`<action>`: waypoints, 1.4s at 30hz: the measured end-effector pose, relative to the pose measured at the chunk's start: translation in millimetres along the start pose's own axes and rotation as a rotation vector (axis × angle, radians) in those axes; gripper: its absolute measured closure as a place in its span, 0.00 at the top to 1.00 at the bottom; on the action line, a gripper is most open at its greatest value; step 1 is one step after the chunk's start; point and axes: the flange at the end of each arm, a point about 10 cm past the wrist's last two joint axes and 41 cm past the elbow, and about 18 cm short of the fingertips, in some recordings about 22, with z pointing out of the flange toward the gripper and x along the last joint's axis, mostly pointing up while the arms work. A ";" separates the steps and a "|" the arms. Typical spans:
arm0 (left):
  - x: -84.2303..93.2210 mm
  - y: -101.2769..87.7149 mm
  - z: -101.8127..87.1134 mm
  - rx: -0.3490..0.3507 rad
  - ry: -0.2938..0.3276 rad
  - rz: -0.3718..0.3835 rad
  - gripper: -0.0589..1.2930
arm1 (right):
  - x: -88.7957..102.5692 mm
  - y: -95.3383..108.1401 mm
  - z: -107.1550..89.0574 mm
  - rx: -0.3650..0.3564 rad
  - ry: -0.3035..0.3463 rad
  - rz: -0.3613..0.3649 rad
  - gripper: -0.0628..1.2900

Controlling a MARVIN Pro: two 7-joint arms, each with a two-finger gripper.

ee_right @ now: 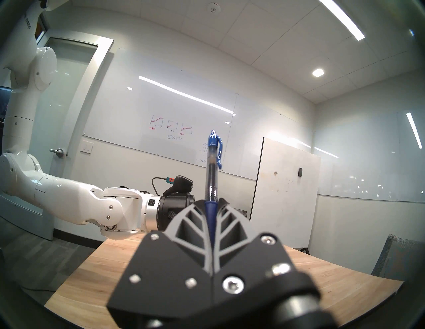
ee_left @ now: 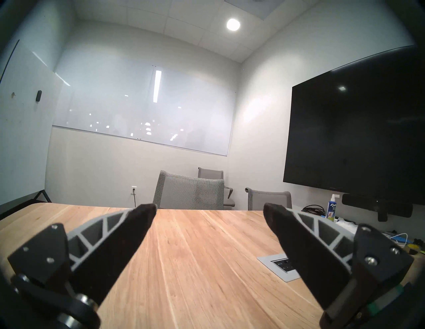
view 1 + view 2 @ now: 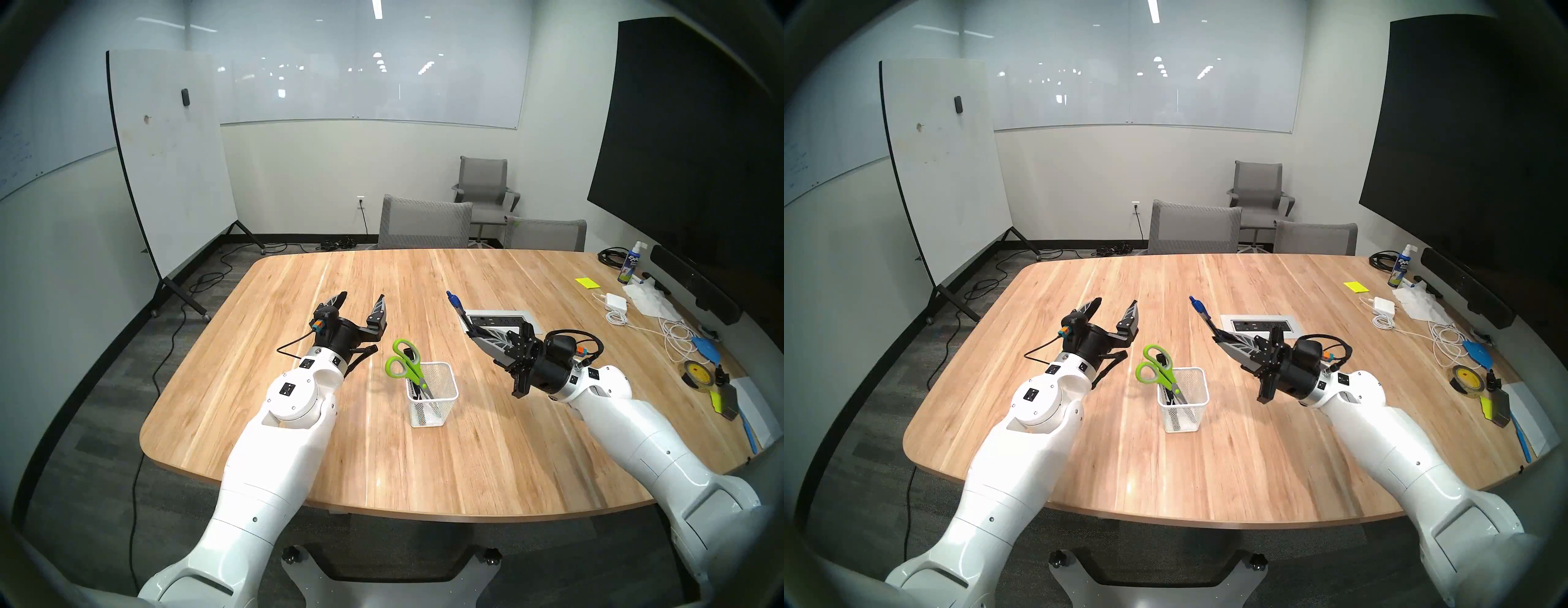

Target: Place the pen, the marker, and the scissors into the pen holder

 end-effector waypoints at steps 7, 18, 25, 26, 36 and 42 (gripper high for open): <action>-1.5 1.6 0.2 -0.007 0.001 -0.008 0.99 | 0.0 0.1 0.1 0.000 0.001 0.001 0.03; -2.8 18.6 3.2 -0.057 0.004 -0.037 0.99 | -0.2 0.0 0.3 0.000 0.001 0.001 0.03; 1.2 21.1 3.8 -0.074 0.015 -0.052 0.99 | -0.2 0.0 0.4 0.000 0.001 0.001 0.03; 1.7 20.9 3.8 -0.075 0.017 -0.053 0.99 | -0.2 0.0 0.4 0.000 0.001 0.001 0.03; 7.6 11.9 1.8 -0.092 0.027 -0.050 0.99 | -0.1 0.2 0.5 0.000 0.002 0.001 0.03; 7.9 10.2 0.9 -0.107 0.023 -0.051 0.99 | -0.1 0.2 0.5 0.000 0.002 0.002 0.03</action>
